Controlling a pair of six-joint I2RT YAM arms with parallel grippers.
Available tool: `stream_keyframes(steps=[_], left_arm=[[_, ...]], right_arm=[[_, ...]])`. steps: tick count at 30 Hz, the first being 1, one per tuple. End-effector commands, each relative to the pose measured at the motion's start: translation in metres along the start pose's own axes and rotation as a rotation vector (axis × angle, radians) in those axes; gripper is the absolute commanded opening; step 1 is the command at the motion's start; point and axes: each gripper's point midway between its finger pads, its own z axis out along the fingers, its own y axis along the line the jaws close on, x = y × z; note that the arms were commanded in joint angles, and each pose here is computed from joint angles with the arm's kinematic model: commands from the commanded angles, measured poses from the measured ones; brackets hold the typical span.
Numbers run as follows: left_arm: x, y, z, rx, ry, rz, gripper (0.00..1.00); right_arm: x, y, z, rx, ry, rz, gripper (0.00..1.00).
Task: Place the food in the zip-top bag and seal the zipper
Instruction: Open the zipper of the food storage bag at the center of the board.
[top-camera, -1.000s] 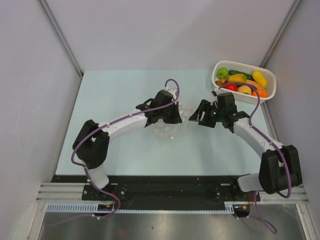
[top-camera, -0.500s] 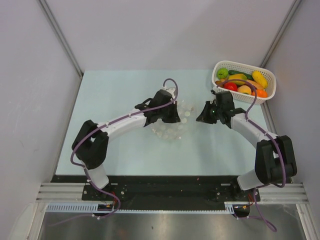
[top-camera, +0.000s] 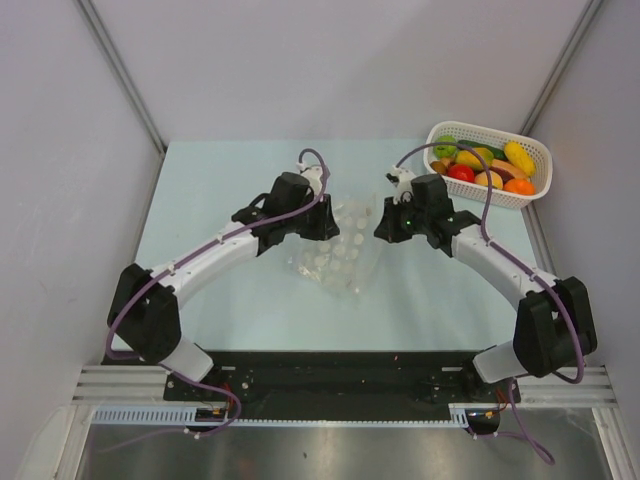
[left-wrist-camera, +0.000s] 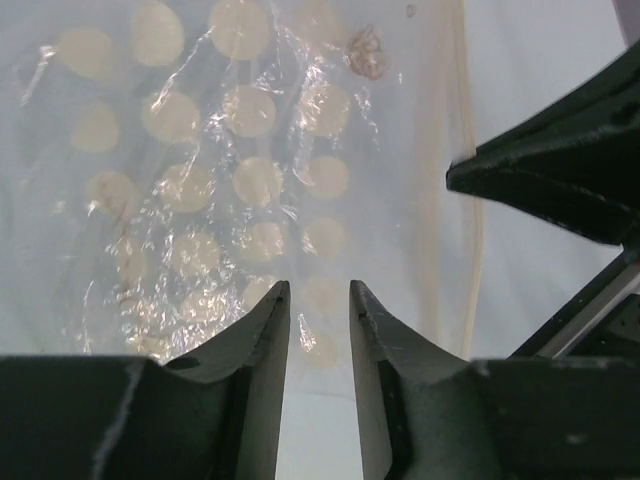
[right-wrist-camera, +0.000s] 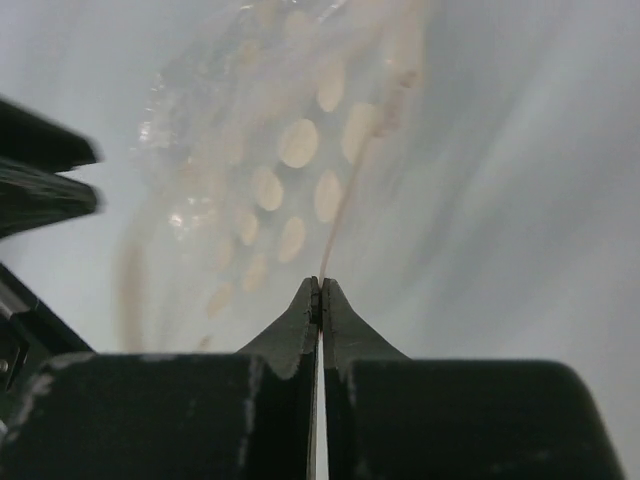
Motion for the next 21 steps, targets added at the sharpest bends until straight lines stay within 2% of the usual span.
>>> stream_keyframes(steps=[1,5,8,11,12,17,21], left_arm=[[-0.024,-0.016,-0.016,0.041,-0.041,0.109,0.39],[-0.029,-0.015,-0.022,0.018,-0.04,0.144,0.42],[-0.025,-0.017,-0.027,0.023,-0.025,0.146,0.49],[-0.024,-0.021,-0.038,0.048,-0.043,0.142,0.61],[-0.029,-0.025,-0.048,0.057,-0.073,0.136,0.68],[-0.038,-0.048,-0.066,0.1,-0.159,0.175,0.81],[-0.03,-0.053,-0.057,0.057,-0.128,0.192,0.8]], right_arm=[[-0.049,0.058,-0.022,-0.13,-0.148,-0.196,0.0],[-0.057,0.069,-0.026,-0.151,-0.166,-0.211,0.0],[-0.059,0.072,-0.026,-0.159,-0.17,-0.201,0.0],[-0.061,0.076,-0.026,-0.169,-0.171,-0.191,0.0],[-0.062,0.077,-0.026,-0.172,-0.173,-0.188,0.0],[-0.063,0.074,-0.023,-0.168,-0.17,-0.094,0.0],[-0.067,0.077,-0.022,-0.199,-0.179,-0.031,0.0]])
